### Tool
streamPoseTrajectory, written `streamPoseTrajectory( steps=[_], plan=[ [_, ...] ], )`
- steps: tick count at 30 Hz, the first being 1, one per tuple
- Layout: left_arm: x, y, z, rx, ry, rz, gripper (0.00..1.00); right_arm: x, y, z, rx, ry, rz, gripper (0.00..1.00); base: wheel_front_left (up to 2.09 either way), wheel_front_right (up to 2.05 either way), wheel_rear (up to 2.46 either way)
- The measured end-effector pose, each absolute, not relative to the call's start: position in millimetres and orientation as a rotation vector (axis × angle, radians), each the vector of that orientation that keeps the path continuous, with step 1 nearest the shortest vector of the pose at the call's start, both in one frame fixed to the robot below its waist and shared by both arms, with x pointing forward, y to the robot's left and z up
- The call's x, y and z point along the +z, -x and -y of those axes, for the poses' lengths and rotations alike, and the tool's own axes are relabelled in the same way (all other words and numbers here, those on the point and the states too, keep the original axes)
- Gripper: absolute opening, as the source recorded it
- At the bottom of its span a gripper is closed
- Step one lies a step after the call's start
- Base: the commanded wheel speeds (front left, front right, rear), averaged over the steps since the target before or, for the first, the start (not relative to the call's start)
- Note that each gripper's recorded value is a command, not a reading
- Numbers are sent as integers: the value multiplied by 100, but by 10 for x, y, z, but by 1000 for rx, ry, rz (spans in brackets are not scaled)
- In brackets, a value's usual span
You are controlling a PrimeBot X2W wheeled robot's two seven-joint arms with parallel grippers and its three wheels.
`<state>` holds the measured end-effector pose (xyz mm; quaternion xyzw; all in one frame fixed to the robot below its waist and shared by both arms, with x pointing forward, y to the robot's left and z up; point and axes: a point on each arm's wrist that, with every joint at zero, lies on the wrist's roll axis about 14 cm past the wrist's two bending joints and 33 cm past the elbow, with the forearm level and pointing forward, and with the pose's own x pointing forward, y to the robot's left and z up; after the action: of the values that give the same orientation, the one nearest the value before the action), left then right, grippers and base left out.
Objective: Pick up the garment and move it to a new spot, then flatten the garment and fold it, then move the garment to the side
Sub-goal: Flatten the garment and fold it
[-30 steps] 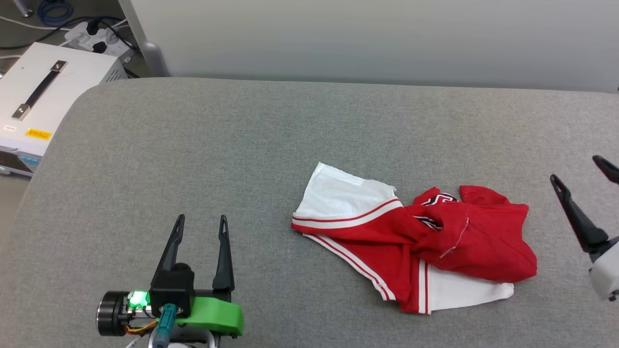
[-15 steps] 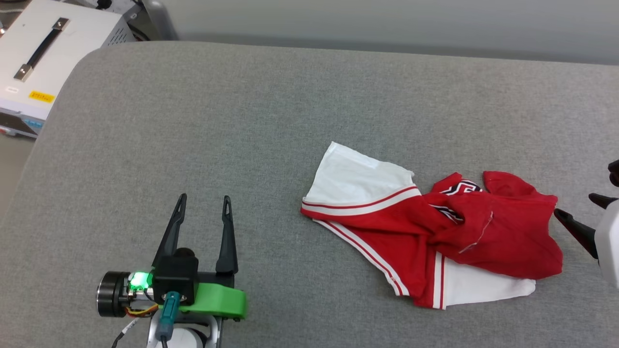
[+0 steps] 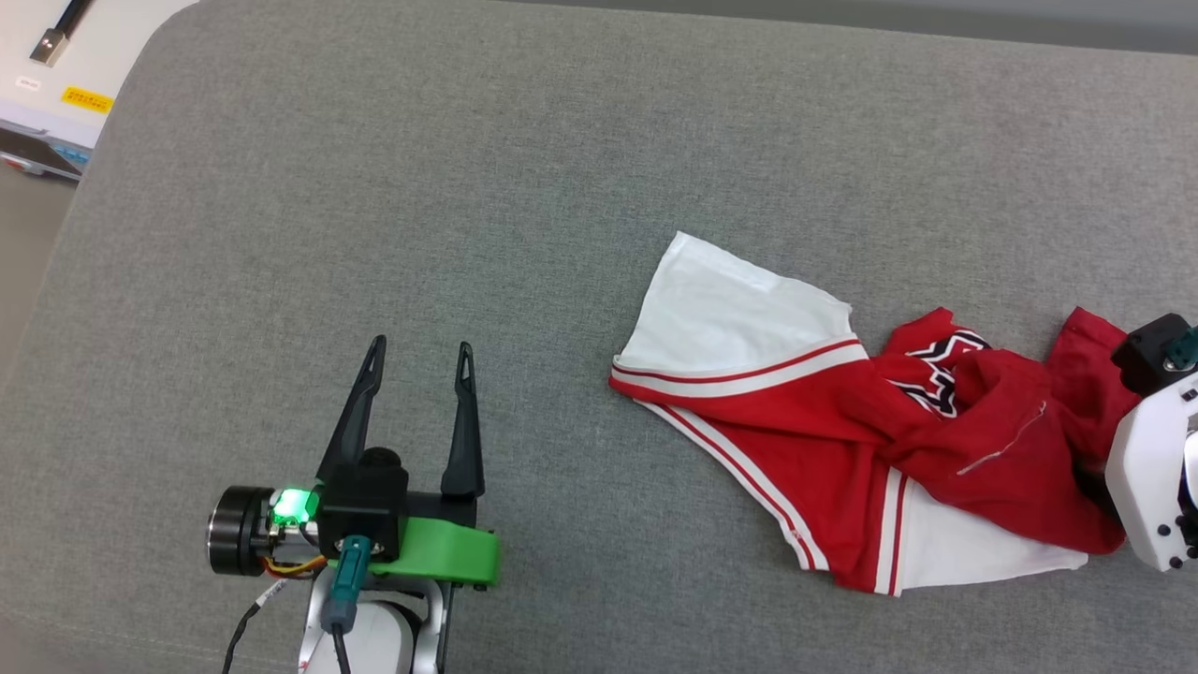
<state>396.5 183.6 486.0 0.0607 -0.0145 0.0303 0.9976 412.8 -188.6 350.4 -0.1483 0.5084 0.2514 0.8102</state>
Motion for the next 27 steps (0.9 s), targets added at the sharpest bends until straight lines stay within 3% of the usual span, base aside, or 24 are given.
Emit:
streamPoseTrajectory(
  steps=[1,2,10,18,27],
  plan=[
    [4848,-3965,-1843,64,-123,26,100,3498,-4146,1881,540,309,-1077,99,0,0,0],
    [4841,-3966,-1846,66,-124,24,100,3507,-4170,1871,543,303,-1053,0,0,0,0],
    [4927,-3954,-1773,47,-118,50,100,3886,-4416,1790,529,229,-776,0,0,0,0],
    [5010,-3946,-1700,29,-110,76,100,4851,-4945,1698,518,250,-436,0,0,0,0],
    [4886,-3958,-1771,56,-103,36,100,5206,-5554,1223,567,284,-329,0,0,0,0]
  ],
)
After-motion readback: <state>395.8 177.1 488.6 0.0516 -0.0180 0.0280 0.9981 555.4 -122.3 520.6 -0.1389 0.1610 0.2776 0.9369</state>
